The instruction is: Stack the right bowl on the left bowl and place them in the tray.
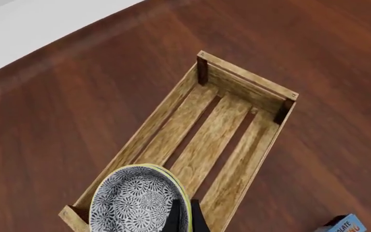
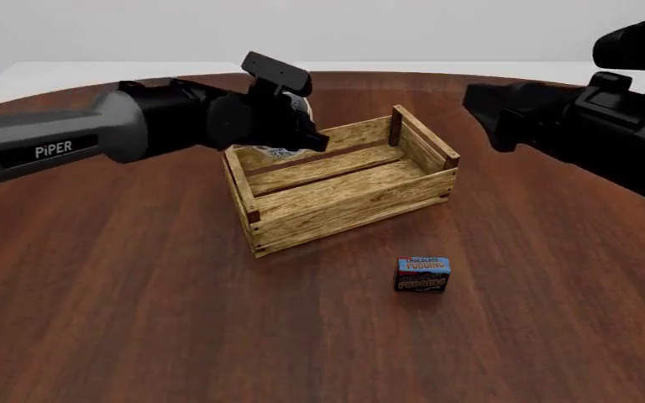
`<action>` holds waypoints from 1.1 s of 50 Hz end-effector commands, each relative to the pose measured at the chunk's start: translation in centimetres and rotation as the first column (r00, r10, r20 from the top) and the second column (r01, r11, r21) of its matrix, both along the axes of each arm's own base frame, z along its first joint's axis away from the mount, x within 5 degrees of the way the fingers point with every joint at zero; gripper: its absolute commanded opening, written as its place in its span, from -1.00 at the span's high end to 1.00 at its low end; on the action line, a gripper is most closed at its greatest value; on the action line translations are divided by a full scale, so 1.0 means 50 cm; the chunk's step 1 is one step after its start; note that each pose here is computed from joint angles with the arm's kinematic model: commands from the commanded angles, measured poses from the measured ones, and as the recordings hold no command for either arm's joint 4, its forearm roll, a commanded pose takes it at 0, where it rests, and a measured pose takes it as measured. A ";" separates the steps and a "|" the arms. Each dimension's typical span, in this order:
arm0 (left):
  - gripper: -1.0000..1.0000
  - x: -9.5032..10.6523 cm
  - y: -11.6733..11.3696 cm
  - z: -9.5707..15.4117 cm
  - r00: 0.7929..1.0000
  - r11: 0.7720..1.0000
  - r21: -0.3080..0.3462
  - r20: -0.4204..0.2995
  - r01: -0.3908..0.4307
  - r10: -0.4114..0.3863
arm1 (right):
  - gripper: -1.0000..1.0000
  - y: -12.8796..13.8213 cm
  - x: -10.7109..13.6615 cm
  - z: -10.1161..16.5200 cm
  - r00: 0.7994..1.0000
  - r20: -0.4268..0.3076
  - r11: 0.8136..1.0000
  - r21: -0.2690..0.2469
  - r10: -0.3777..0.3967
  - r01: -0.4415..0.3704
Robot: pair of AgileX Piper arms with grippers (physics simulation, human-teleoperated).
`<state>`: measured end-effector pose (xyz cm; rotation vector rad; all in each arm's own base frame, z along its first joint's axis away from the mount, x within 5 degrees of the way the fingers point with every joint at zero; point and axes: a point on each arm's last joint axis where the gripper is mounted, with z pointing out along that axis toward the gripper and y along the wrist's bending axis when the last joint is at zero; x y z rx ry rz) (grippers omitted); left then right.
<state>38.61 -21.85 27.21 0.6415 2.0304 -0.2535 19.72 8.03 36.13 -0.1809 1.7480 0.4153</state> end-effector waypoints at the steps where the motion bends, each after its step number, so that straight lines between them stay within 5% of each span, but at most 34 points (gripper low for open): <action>1: 1.00 0.031 -0.021 -0.013 1.000 1.000 0.021 0.012 0.014 -0.014 | -1.00 -0.002 0.001 0.000 1.000 0.001 1.000 -0.002 -0.005 0.005; 55: 1.00 0.110 -0.074 -0.172 0.995 0.996 0.085 -0.102 0.026 -0.018 | -1.00 -0.013 -0.011 0.013 1.000 0.016 1.000 0.013 -0.021 0.021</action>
